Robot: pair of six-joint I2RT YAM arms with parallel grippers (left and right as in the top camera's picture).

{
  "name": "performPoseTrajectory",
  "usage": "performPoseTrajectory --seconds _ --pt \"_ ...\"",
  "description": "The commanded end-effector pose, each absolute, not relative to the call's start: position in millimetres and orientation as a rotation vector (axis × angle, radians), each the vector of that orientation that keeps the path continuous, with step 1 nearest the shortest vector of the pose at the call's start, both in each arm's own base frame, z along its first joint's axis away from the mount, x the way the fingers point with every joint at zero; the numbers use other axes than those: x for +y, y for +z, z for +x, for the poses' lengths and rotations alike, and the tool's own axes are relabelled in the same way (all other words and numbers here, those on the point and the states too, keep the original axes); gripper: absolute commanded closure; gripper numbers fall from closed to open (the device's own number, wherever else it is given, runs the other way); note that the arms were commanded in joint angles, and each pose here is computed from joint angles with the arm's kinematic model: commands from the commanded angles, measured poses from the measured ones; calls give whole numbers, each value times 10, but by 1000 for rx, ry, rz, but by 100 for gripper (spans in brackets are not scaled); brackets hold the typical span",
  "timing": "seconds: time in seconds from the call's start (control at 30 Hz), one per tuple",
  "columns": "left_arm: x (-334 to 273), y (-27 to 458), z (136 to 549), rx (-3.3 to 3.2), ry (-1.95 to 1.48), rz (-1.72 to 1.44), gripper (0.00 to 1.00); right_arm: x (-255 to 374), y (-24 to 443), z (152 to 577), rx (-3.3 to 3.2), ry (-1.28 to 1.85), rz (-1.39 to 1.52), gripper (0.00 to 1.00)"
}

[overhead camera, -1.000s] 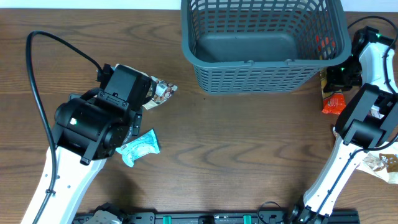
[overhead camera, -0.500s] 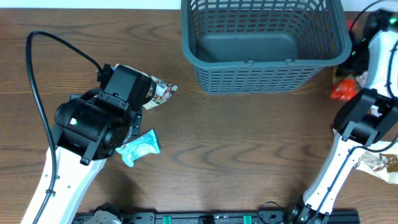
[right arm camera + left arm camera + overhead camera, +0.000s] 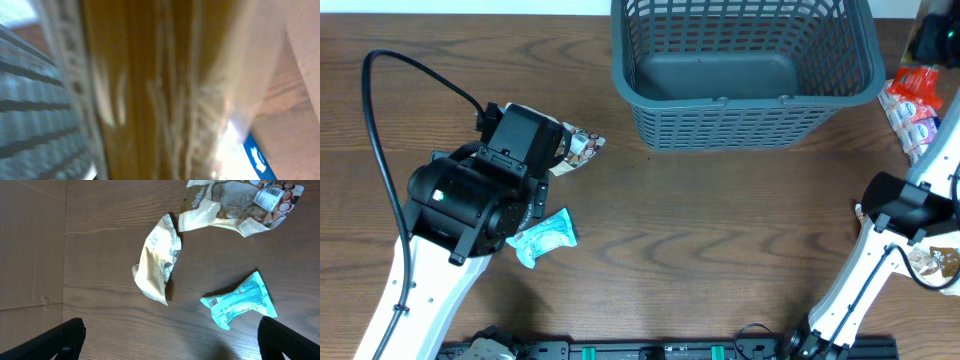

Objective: Pack container
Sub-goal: 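Lift the spaghetti package and carry it over the basket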

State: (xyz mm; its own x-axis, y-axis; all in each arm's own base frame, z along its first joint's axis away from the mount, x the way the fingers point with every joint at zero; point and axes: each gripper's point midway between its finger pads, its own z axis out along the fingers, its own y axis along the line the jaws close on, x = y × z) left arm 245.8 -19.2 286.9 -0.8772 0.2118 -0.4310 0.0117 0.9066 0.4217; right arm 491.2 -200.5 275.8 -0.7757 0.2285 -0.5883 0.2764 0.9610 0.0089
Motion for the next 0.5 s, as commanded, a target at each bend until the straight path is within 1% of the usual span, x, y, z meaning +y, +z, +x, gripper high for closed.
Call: performPoseTrajectory --seconds 0.0,0.27,0.37,0.47 --pt "-144 2919 2454 2572 590 161 1 -1627 3946 4711 2187 -13 283 99" --pt "-144 2919 2454 2572 590 160 1 -1151 4948 4430 1921 3 186 99" --pt "-144 2919 2454 2572 590 160 1 -916 5168 4374 1860 42 139 99" --pt "-144 2919 2454 2572 590 160 2 -620 5197 4399 1856 114 62 99"
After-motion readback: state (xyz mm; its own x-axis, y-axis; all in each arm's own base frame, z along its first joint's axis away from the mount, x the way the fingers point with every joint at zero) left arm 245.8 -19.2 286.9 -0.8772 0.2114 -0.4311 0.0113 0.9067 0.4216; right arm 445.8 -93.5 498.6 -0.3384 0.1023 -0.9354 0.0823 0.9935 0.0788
